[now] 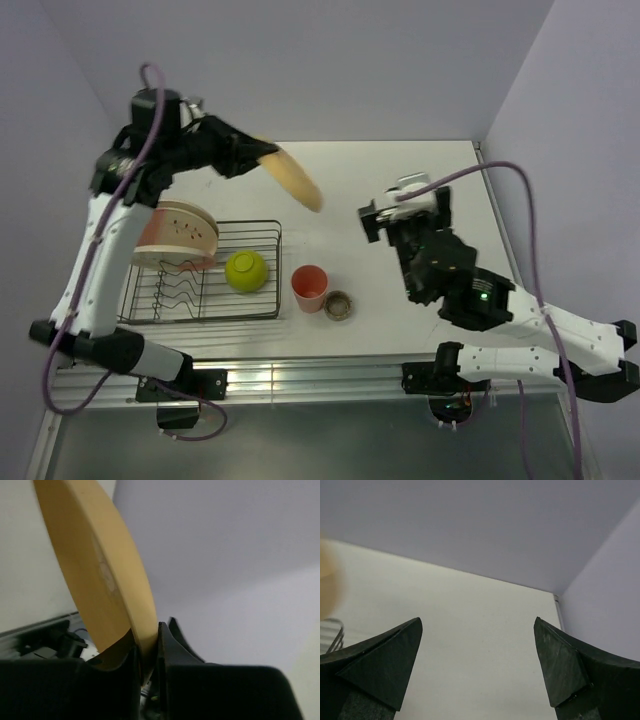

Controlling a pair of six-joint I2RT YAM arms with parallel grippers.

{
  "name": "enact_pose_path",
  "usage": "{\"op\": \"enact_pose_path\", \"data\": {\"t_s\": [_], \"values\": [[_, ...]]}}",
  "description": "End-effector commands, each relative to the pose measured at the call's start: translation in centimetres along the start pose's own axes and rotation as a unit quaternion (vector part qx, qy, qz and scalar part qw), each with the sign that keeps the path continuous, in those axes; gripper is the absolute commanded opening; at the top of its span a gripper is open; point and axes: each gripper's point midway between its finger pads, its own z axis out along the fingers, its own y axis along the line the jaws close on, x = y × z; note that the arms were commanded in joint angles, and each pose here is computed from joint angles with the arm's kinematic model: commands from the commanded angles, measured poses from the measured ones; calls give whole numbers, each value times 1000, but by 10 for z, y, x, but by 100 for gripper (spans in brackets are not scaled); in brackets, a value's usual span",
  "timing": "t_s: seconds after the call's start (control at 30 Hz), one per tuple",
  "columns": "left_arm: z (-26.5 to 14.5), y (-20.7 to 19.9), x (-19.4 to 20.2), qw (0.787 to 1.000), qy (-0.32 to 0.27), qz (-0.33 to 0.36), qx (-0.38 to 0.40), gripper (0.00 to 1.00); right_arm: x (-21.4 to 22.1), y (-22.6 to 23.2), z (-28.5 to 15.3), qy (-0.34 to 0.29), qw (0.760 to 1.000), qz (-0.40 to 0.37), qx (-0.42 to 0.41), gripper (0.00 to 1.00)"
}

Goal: Load the mixed dishes into the dish rack

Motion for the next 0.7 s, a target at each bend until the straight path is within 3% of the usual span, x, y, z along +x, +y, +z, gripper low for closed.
{"op": "enact_pose_path", "data": {"t_s": [0.0, 0.27, 0.47, 0.67], "values": [[-59, 78, -39, 985, -125, 44, -109, 0, -26, -101, -28, -4, 981, 127, 143, 100], [-125, 157, -26, 965, -186, 0, -185, 0, -27, -89, -16, 14, 975, 184, 127, 100], [-148, 161, -17, 956, -222, 4, -194, 0, -8, -56, -7, 56, 977, 189, 82, 100], [-160, 196, -1, 947, -240, -26, -211, 0, -1, -47, -7, 66, 978, 189, 60, 100]]}}
